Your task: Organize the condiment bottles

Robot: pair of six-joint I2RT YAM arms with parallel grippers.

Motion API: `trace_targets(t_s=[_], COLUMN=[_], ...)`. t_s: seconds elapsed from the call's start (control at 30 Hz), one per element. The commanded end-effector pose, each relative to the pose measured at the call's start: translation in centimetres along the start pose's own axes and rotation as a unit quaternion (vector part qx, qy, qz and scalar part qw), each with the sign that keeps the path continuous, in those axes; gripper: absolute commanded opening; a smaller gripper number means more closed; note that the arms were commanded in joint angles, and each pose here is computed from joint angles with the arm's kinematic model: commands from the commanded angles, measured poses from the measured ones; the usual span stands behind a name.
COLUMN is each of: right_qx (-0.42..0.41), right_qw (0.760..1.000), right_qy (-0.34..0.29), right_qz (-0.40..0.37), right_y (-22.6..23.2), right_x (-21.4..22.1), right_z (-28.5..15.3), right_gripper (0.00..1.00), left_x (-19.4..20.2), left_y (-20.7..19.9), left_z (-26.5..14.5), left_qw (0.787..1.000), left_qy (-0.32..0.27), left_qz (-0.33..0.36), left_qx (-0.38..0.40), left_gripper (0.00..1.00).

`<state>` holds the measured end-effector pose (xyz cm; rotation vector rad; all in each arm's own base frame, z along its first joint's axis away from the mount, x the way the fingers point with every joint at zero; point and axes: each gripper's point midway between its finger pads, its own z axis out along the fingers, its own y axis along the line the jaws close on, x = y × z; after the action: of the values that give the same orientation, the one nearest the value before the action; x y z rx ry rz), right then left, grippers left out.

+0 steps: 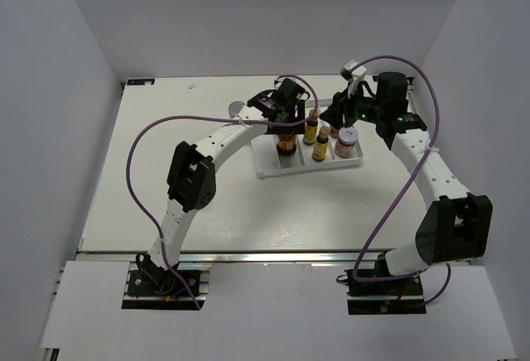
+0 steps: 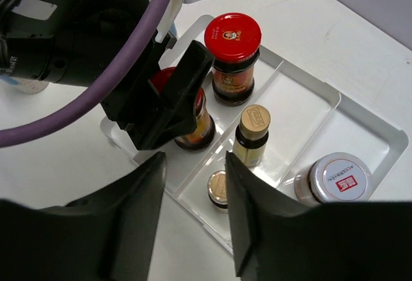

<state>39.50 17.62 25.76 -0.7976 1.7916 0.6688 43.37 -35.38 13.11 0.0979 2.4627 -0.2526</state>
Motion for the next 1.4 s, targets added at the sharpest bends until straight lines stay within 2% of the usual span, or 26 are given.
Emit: trace_targets(t_s=[0.0,0.03,0.13,0.33,0.43,0.5,0.53,0.57,0.6,0.63,0.73,0.77,0.8,0.87,0.97,1.0,1.03,1.13,1.17,1.2,1.37], right_qx=[-0.006,-0.006,-0.013,-0.028,-0.023,-0.03,-0.032,-0.042,-0.04,-0.039,-0.038,-0.042,-0.043,-0.034,-0.029,-0.027,-0.031,-0.028,-0.016,-0.011,-0.004], right_qw=[1.0,1.0,0.999,0.997,0.996,0.997,0.996,0.997,0.997,0.997,0.996,0.995,0.995,0.996,0.997,0.997,0.997,0.997,0.996,0.997,0.995], right_qy=[-0.023,-0.023,-0.024,-0.035,-0.045,-0.04,-0.046,-0.03,-0.028,-0.032,-0.023,-0.006,0.009,0.022,0.039,0.047,0.054,0.062,0.079,0.071,0.089], right_qz=[-0.018,-0.019,-0.026,-0.058,-0.073,-0.065,-0.07,-0.057,-0.056,-0.061,-0.079,-0.087,-0.085,-0.084,-0.057,-0.048,-0.044,-0.031,-0.03,-0.034,-0.035], right_y=[0.4,0.4,0.6,1.1,0.8,0.5,0.5,0.6,0.5,0.5,1.6,2.8,3.4,4.8,6.3,6.5,6.9,7.5,7.6,7.8,8.7], right_x=[-1.4,-1.4,-1.6,-2.8,-3.9,-3.9,-5.3,-4.5,-4.8,-5.6,-6.3,-5.7,-5.4,-5.8,-6.4,-6.2,-5.8,-5.0,-3.5,-4.3,-1.9], right_z=[-0.7,-0.7,-0.7,-1.1,-1.0,-0.2,-0.1,1.0,1.4,1.7,4.3,6.4,7.3,10.4,14.2,15.0,15.8,18.6,20.2,20.6,23.5], right_gripper=[0.5,0.55,0.61,0.65,0.65,0.65,0.65,0.64,0.64,0.64,0.65,0.65,0.66,0.74,0.86,0.88,0.89,0.89,0.89,0.89,0.89], left_x=[-3.9,-4.0,-5.2,-9.3,-11.6,-11.7,-12.5,-12.5,-11.2,-11.5,-8.9,-8.6,-6.9,-5.6,-2.7,-2.0,-0.8,0.9,1.6,2.2,4.0], left_y=[-2.5,-2.6,-3.0,-3.8,-1.9,1.0,2.5,3.8,5.9,7.7,11.9,13.0,14.0,15.4,16.8,17.4,17.9,19.0,19.3,19.6,20.6], left_z=[-4.2,-4.5,-5.8,-10.9,-15.4,-16.7,-20.2,-21.3,-20.6,-23.8,-25.0,-27.5,-27.1,-29.6,-29.8,-31.0,-30.5,-31.6,-31.4,-31.5,-31.9], left_qw=[0.997,0.997,0.996,0.988,0.982,0.982,0.976,0.974,0.977,0.97,0.97,0.964,0.967,0.961,0.962,0.959,0.961,0.956,0.956,0.955,0.953], left_qy=[-0.053,-0.055,-0.07,-0.125,-0.171,-0.18,-0.207,-0.215,-0.203,-0.228,-0.221,-0.24,-0.226,-0.242,-0.231,-0.239,-0.23,-0.231,-0.225,-0.221,-0.213], left_qz=[-0.005,-0.005,-0.008,-0.022,-0.034,-0.042,-0.054,-0.061,-0.064,-0.077,-0.094,-0.108,-0.108,-0.123,-0.136,-0.146,-0.148,-0.175,-0.183,-0.187,-0.205], left_qx=[0.049,0.051,0.062,0.09,0.075,0.037,0.04,0.031,0.007,0.006,-0.038,-0.034,-0.049,-0.046,-0.05,-0.045,-0.051,-0.05,-0.052,-0.056,-0.062], left_gripper=[0.89,0.89,0.91,0.93,0.91,0.89,0.88,0.85,0.83,0.81,0.68,0.64,0.6,0.6,0.74,0.82,0.84,0.88,0.88,0.88,0.89])
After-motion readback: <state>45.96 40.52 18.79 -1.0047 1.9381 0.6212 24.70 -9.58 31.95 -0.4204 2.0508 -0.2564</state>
